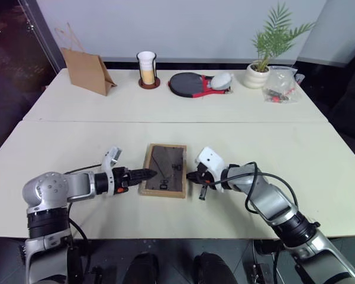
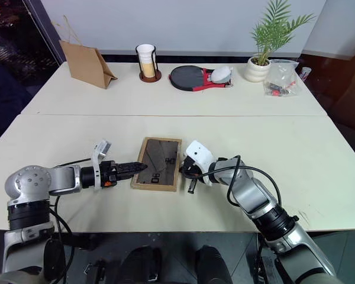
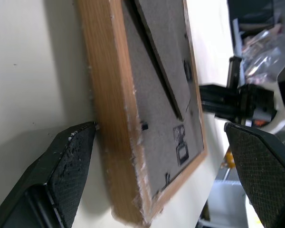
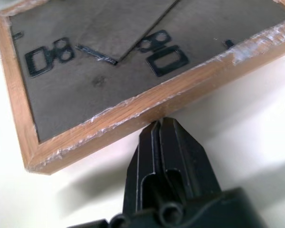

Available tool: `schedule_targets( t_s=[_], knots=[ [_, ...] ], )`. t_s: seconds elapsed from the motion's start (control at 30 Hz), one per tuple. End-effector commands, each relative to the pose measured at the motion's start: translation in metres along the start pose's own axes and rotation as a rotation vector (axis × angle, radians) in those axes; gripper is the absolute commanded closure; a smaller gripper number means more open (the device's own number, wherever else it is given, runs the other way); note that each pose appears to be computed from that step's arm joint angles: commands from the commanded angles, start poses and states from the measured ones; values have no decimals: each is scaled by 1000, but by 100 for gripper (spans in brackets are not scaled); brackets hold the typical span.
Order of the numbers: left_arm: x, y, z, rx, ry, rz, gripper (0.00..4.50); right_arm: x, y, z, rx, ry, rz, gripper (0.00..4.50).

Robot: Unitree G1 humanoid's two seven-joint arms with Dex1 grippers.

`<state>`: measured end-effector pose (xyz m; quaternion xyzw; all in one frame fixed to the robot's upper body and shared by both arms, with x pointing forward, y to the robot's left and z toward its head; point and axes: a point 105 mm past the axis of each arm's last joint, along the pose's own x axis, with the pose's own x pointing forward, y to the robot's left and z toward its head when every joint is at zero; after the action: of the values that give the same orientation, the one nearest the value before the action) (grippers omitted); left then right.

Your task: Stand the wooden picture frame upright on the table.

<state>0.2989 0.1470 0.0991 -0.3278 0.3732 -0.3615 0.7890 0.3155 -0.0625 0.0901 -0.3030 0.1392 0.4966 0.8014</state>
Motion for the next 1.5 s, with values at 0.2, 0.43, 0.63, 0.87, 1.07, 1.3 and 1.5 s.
schedule_targets(
  t_s=[0.2, 0.43, 0.63, 0.87, 1.07, 1.3, 1.5],
  knots=[
    [11, -7, -17, -91, 38, -126, 229, -5, -5, 23, -53, -69, -5, 450],
    [10, -27, -9, -116, -21, -285, 349, -14, -11, 32, -48, -88, -40, 450],
    [-1, -38, 18, -103, -165, -331, 349, -62, -54, 29, -98, -22, -209, 450],
    [-2, -50, 34, -20, -238, -318, 349, -100, -100, 75, -29, -179, -306, 394],
    [6, -57, 39, 7, -252, -325, 349, -81, -101, 115, 142, -356, -132, 105],
    [12, -67, 38, 30, -259, -359, 349, -58, -91, 121, 235, -359, 14, 6],
    [14, -71, 34, 50, -253, -366, 349, -39, -82, 118, 271, -346, 87, 6]
  ],
)
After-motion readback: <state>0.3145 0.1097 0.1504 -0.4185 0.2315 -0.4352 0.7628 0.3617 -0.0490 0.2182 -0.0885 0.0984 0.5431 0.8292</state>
